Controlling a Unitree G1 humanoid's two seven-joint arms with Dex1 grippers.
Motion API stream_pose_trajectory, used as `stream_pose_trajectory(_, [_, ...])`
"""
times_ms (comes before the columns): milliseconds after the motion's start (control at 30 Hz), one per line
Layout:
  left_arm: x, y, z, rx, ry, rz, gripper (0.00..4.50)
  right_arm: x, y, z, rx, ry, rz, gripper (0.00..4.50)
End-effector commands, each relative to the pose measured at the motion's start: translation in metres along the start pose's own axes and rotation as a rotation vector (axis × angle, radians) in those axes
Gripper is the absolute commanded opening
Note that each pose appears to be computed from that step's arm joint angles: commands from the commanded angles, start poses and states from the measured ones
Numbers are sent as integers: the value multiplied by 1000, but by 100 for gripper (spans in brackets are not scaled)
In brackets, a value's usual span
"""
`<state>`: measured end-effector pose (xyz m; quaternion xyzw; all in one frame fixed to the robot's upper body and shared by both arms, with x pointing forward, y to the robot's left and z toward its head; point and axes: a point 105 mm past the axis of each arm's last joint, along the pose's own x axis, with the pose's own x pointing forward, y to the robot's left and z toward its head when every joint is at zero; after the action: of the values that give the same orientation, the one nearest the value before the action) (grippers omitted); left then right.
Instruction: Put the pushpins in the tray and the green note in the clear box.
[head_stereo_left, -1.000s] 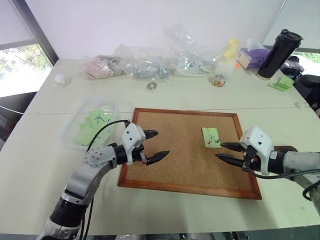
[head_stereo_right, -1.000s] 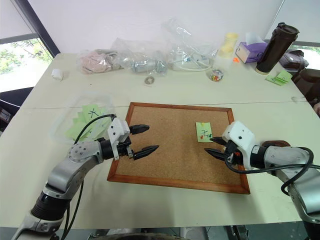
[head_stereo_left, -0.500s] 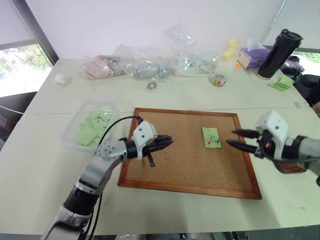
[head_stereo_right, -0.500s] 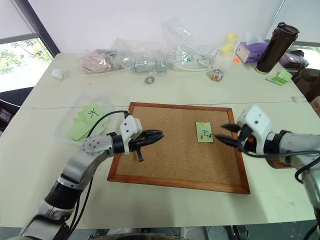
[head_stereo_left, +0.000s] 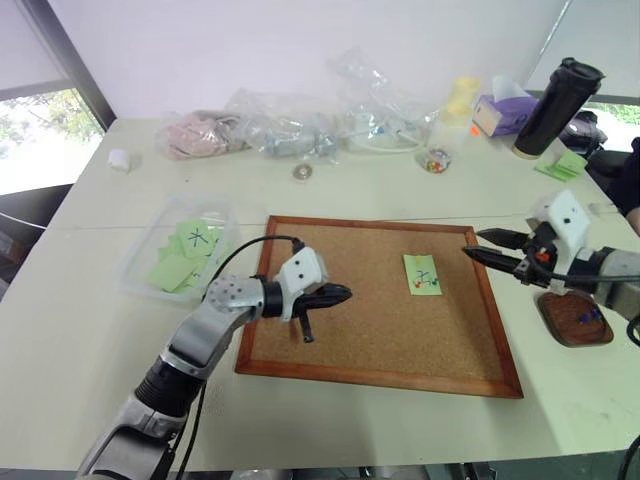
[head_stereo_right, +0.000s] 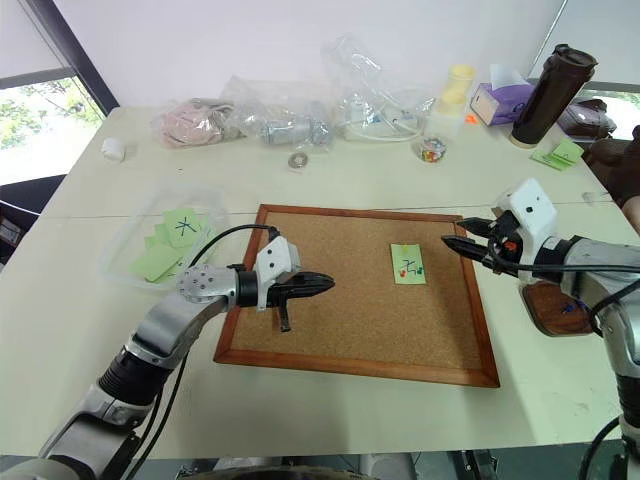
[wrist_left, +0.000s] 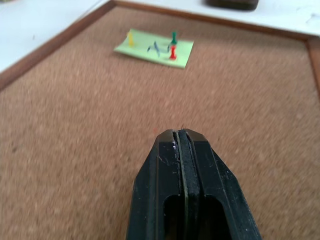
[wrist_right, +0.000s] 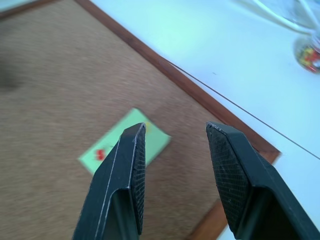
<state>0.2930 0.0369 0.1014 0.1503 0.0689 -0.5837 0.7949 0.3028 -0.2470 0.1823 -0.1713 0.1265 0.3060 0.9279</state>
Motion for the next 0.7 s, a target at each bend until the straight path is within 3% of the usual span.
stream_pose_trajectory(33, [0,0,-11,28,34,12,5,12,1,1,-46,-10,-13,194])
stream_pose_trajectory(333, [-6,1,-34,14,69,60,5,47,22,-3,-77,-23,39,194])
stream_pose_trajectory(700, [-10,-5,-35,-19,65,96,5,73,24,-15,-81,1,91,194])
